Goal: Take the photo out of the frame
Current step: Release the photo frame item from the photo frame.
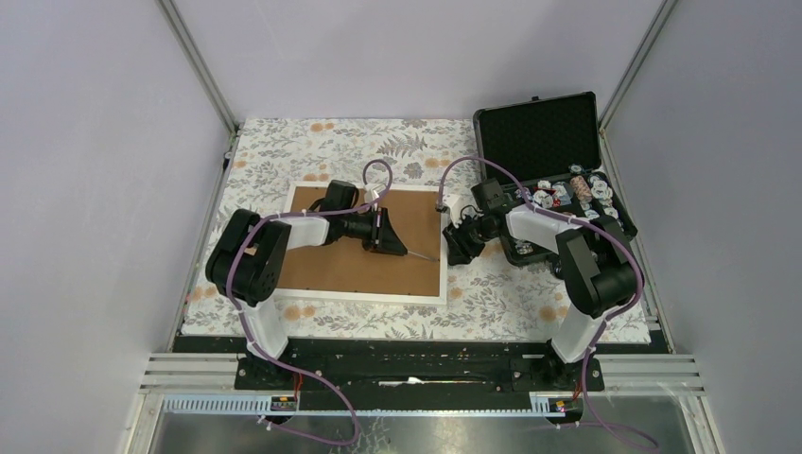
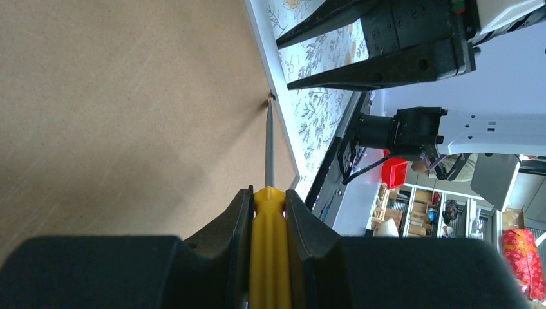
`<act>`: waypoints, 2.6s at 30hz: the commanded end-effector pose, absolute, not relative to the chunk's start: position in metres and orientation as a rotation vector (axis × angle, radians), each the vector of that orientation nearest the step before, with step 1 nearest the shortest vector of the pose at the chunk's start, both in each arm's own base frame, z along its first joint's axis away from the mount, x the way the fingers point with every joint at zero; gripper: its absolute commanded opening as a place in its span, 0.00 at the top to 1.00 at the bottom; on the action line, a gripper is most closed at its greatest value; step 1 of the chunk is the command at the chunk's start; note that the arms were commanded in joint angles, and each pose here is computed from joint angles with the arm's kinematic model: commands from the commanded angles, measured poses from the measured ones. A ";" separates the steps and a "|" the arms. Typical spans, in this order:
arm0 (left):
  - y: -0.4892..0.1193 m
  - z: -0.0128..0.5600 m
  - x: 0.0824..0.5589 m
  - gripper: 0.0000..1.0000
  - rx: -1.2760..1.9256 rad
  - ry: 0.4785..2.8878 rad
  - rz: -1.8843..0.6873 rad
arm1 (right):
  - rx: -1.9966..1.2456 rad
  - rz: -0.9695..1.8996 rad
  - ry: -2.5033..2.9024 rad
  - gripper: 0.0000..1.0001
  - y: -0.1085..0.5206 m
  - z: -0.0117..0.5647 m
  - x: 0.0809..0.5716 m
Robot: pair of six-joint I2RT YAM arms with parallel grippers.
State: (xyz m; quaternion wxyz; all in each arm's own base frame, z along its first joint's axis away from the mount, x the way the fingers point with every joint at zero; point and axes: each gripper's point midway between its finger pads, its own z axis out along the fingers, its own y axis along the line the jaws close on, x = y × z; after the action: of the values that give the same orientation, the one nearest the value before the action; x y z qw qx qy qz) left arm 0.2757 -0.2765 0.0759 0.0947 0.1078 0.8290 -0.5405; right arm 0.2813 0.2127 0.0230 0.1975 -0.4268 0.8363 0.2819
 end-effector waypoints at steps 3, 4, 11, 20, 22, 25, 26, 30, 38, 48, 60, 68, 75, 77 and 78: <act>-0.287 0.080 0.288 1.00 0.367 2.407 -1.583 | -1.227 0.793 2.340 0.56 0.223 0.028 0.282; -0.288 0.081 0.288 1.00 0.368 2.407 -1.582 | -1.224 0.801 2.343 0.56 0.224 0.028 0.281; -0.293 0.080 0.287 1.00 0.387 2.413 -1.579 | -1.226 0.845 2.347 0.57 0.233 0.028 0.276; -0.304 0.090 0.278 1.00 0.421 2.419 -1.581 | -1.177 0.947 2.382 0.57 0.246 0.029 0.271; -0.309 0.097 0.275 1.00 0.436 2.408 -1.584 | -1.169 0.974 2.395 0.57 0.251 0.028 0.269; -0.316 0.102 0.268 1.00 0.447 2.413 -1.599 | -1.158 1.017 2.401 0.58 0.255 0.028 0.267; -0.319 0.102 0.265 1.00 0.450 2.417 -1.605 | -1.157 1.028 2.405 0.58 0.257 0.028 0.266; -0.329 0.103 0.253 1.00 0.474 2.411 -1.634 | -1.144 1.067 2.424 0.59 0.261 0.025 0.262; -0.348 0.133 0.239 1.00 0.543 2.301 -1.651 | -1.113 1.102 2.440 0.58 0.265 0.022 0.260; -0.388 0.143 0.203 1.00 0.708 2.274 -1.680 | -1.096 1.123 2.463 0.57 0.266 0.020 0.257; -0.412 0.169 0.189 1.00 0.728 2.261 -1.730 | -1.036 1.149 2.488 0.57 0.271 0.015 0.259; -0.440 0.187 0.170 1.00 0.801 2.251 -1.766 | -1.016 1.157 2.492 0.57 0.273 0.015 0.261; -0.469 0.208 0.145 1.00 0.860 2.200 -1.876 | -1.003 1.169 2.494 0.57 0.275 0.015 0.261; -0.477 0.212 0.139 1.00 0.864 2.189 -1.902 | -0.997 1.173 2.499 0.57 0.275 0.014 0.260; -0.481 0.213 0.137 1.00 0.869 2.184 -1.911 | -0.994 1.175 2.501 0.57 0.275 0.014 0.260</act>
State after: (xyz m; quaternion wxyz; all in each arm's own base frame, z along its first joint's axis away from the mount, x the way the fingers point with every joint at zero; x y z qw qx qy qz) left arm 0.2511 -0.3575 0.1146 0.1393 0.1113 0.9058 -0.3845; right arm 0.2532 0.1997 0.0137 0.0590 -0.3062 0.9076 0.2811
